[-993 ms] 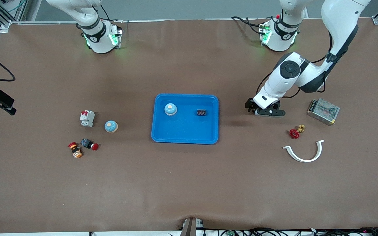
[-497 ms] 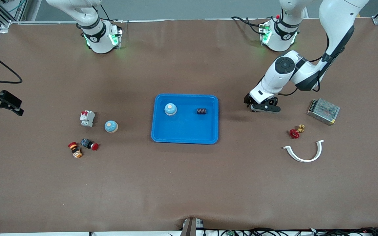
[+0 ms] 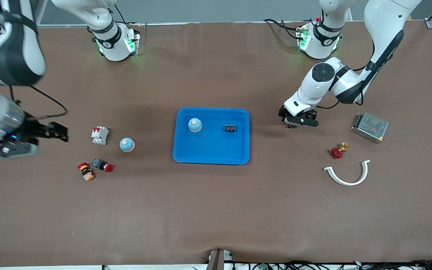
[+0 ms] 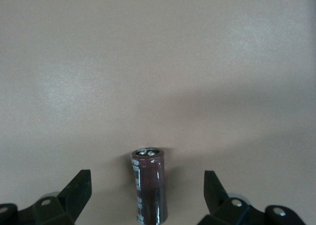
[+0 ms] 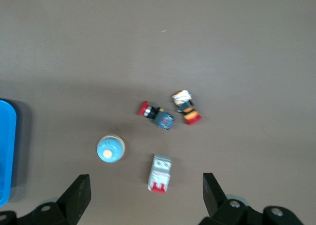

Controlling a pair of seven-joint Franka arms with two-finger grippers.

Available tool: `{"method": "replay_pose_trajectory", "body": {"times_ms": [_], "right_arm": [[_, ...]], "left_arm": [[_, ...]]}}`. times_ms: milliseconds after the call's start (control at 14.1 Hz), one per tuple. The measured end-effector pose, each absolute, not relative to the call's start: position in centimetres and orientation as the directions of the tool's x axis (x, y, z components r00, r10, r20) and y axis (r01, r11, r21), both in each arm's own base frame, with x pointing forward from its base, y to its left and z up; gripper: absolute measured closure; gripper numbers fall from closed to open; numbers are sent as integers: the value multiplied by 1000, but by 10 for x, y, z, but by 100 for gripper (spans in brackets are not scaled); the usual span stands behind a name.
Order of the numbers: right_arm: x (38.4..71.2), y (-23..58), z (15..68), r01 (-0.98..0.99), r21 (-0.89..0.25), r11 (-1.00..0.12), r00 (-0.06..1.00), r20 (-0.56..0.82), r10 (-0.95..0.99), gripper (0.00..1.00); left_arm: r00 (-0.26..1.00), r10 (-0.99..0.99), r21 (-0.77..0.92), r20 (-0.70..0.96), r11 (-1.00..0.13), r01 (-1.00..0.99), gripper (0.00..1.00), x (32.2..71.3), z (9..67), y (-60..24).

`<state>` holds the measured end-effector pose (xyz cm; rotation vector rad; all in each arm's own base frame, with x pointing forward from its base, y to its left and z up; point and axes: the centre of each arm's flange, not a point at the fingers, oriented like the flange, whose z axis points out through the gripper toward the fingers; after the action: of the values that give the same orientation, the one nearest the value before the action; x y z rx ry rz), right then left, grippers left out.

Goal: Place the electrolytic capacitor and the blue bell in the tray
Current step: 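Grasp the second blue bell with the right gripper while the left gripper lifts capacitor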

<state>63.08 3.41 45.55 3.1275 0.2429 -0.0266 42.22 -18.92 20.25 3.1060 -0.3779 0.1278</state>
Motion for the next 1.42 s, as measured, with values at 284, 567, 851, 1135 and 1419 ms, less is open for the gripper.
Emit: {"method": "replay_pose_trajectory", "body": {"times_ms": [284, 567, 851, 1135, 1419], "right_arm": [[620, 64, 337, 186, -4, -982, 982, -3, 186, 0], [596, 74, 299, 204, -10, -979, 977, -66, 204, 0], [579, 85, 278, 193, -38, -980, 974, -111, 196, 0], [569, 90, 264, 190, -49, -981, 972, -132, 195, 0], [566, 96, 234, 198, -40, -979, 974, -106, 201, 0]], "left_arm": [[967, -235, 2, 98, -972, -236, 0, 419, 196, -185], [968, -219, -27, 125, -976, -217, 0, 409, 179, -180], [972, -187, -18, 142, -982, -186, 0, 405, 165, -168], [976, -156, -3, 153, -988, -157, 0, 411, 167, -168], [977, -138, 12, 161, -990, -142, 0, 409, 171, -179]]}}
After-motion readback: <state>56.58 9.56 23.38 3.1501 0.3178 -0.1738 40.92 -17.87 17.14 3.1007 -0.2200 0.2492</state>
